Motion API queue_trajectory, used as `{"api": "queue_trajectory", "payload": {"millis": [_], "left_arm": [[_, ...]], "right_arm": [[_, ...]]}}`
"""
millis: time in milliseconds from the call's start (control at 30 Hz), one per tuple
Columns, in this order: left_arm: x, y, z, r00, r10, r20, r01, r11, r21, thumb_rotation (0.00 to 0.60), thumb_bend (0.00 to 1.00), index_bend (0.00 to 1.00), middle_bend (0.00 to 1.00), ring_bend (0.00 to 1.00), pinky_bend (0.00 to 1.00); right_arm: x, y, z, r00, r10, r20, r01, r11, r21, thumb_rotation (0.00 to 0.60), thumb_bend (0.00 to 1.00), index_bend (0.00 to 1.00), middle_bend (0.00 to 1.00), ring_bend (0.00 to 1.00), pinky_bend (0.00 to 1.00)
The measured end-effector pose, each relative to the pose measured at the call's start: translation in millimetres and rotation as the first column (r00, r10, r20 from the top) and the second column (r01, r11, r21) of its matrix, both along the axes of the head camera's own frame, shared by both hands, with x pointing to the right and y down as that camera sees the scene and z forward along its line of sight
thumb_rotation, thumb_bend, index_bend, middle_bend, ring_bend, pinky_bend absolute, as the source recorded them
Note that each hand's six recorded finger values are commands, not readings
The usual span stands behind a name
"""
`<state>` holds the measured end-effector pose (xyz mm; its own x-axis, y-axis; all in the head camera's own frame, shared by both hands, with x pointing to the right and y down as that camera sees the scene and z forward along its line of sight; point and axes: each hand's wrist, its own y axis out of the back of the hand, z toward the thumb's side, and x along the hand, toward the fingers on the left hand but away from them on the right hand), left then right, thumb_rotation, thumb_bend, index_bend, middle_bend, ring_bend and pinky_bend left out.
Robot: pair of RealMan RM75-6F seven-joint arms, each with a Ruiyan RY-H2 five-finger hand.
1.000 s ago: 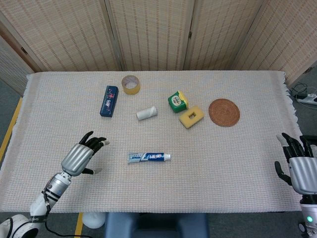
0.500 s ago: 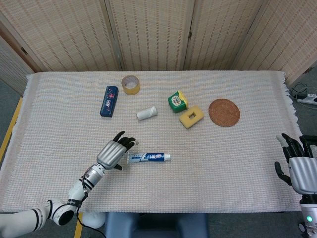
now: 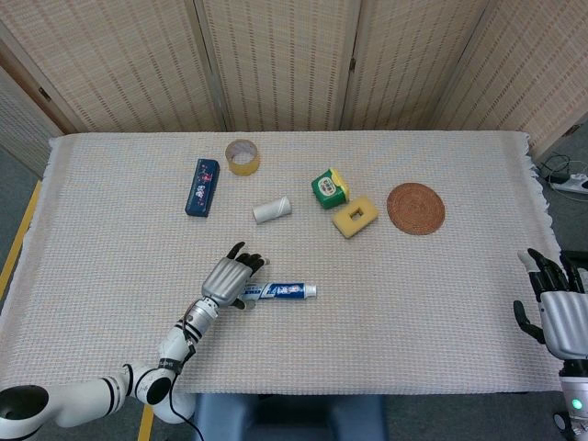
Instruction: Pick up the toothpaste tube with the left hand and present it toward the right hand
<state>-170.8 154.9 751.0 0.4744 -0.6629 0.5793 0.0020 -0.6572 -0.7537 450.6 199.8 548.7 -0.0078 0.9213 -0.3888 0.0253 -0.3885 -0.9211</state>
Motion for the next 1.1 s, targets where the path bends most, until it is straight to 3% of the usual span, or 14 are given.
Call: {"api": "queue_trajectory", "payload": {"millis": [167, 333, 600, 800, 1100], "left_arm": [[-13, -11, 8, 0.997, -0.07, 0.017, 0.07, 0.998, 0.005, 0.6, 0.24, 0.28, 0.3, 0.3, 0.09], [-12, -7, 7, 0.997, -0.073, -0.009, 0.073, 0.997, -0.015, 0.6, 0.25, 0.29, 0.3, 0.3, 0.09], [14, 10, -5, 0.997, 0.038, -0.062, -0.037, 0.999, 0.003, 0.6, 0.26, 0.33, 0.31, 0.3, 0.09], [29, 11, -4, 0.994, 0.109, -0.031, -0.107, 0.992, 0.061, 0.6, 0.35, 0.37, 0.33, 0.32, 0.11], [39, 13, -1, 0.986, 0.166, 0.006, -0.166, 0.981, 0.096, 0.6, 0.39, 0.4, 0.34, 0.33, 0.13]], "right_arm": [[2, 1, 2, 1.0, 0.008, 0.014, -0.008, 1.0, -0.012, 0.6, 0.51, 0.0, 0.09, 0.13, 0.0], [2, 2, 5, 1.0, 0.012, 0.029, -0.011, 1.0, -0.024, 0.6, 0.51, 0.0, 0.09, 0.13, 0.0], [5, 4, 5, 0.999, 0.02, 0.032, -0.019, 0.999, -0.031, 0.6, 0.51, 0.0, 0.09, 0.13, 0.0], [7, 5, 7, 0.999, 0.025, 0.031, -0.024, 0.999, -0.039, 0.6, 0.51, 0.0, 0.09, 0.13, 0.0], [11, 7, 9, 0.999, 0.038, 0.034, -0.036, 0.998, -0.044, 0.6, 0.51, 0.0, 0.09, 0.13, 0.0]]}}
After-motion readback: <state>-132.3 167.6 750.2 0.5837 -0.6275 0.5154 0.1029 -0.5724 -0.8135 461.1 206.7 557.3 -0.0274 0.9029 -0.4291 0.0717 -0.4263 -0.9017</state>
